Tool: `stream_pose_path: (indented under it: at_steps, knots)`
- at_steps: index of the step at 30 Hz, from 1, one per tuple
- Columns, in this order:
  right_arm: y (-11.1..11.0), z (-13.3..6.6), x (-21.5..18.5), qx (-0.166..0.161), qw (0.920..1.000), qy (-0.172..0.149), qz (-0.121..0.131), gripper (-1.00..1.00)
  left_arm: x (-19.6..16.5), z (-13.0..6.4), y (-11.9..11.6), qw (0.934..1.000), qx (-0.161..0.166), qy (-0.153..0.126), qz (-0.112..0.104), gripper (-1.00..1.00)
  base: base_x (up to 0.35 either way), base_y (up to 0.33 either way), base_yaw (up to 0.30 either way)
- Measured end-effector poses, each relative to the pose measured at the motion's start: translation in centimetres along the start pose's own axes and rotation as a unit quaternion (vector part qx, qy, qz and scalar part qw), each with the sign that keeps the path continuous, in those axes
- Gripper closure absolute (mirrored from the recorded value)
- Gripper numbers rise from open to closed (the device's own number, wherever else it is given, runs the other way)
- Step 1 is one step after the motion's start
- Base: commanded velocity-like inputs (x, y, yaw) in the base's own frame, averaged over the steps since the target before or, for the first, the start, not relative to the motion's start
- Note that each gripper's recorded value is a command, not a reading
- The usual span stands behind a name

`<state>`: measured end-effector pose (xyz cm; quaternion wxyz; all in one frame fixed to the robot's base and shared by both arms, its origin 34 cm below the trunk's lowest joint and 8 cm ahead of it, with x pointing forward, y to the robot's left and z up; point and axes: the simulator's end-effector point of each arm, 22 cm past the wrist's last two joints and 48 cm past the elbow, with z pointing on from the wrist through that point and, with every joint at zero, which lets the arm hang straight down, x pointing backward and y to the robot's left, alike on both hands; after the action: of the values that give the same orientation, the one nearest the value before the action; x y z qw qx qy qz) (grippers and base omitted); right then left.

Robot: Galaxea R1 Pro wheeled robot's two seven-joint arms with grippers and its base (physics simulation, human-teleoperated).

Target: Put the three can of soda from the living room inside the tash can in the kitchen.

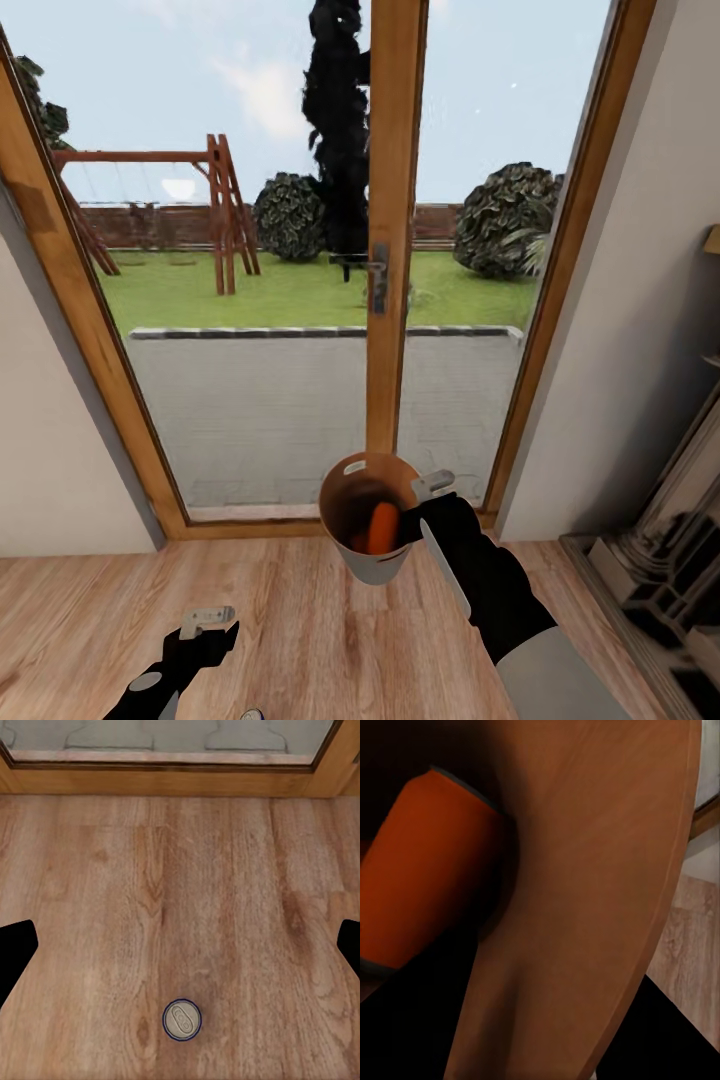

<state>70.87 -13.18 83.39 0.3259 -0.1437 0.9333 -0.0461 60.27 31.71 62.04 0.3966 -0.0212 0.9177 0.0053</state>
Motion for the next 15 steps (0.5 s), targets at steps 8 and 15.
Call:
stream_pose_path:
  at_steps: [8, 15]
  knots:
    - [-0.04, 0.00, 0.00, 0.001, 1.0000, 0.000, -0.001, 1.00, -0.01, 0.00, 0.00, 1.0000, 0.000, 0.000, 0.000, -1.00, 0.000, 0.000, 0.000]
    - [0.12, 0.78, 0.61, 0.001, 1.0000, 0.001, -0.001, 1.00, 0.68, 0.66, 0.01, 1.0000, 0.000, 0.000, 0.000, -1.00, 0.000, 0.000, 0.000]
